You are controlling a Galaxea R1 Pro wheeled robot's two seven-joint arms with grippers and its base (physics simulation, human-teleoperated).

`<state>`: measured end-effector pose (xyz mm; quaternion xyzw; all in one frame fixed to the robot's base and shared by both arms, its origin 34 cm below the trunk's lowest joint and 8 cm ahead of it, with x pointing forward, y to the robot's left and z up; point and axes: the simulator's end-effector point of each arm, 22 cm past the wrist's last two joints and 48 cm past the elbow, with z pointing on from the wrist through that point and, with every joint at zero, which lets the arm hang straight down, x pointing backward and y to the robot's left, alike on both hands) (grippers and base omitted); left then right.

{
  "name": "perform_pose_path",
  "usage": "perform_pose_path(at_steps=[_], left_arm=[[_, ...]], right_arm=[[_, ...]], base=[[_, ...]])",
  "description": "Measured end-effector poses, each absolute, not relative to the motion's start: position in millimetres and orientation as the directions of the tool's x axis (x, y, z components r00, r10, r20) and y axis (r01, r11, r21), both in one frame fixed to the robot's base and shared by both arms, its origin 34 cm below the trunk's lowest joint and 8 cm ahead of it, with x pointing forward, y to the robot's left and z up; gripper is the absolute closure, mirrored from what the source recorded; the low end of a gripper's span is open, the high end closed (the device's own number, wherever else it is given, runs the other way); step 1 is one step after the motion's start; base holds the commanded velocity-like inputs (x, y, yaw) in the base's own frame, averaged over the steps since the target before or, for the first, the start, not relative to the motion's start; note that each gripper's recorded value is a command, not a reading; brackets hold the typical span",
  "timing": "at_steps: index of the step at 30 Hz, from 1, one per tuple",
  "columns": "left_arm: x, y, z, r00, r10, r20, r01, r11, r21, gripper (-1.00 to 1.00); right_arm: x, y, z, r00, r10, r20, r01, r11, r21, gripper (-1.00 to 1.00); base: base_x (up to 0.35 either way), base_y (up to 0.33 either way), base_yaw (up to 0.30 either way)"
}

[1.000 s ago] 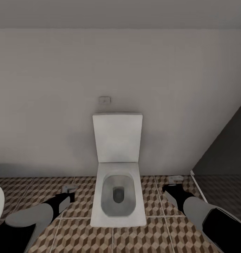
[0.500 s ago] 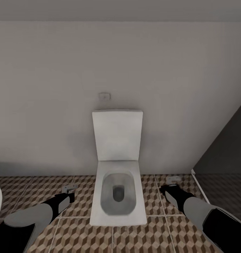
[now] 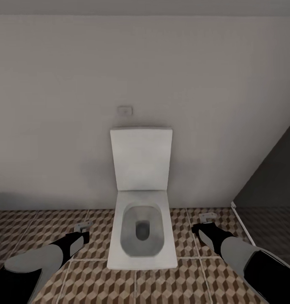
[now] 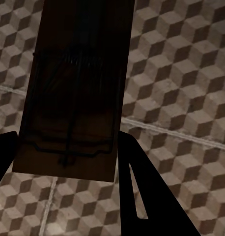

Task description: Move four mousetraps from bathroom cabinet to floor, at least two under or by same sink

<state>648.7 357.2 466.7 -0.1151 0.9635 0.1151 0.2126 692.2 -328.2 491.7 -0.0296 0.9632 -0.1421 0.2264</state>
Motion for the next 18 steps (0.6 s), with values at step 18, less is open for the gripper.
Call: perform_pose_path(at_steps=[18], left_arm=[[644.4,359.1,432.1,-0.883,-0.173,-0.437,-0.271,0.947,0.173,1.0]], right_arm=[[688.2,-328.5,457.3,-0.895,-0.123,-0.429,0.006,0.958,-0.288,1.0]], base=[[0.0,0.0,0.0]])
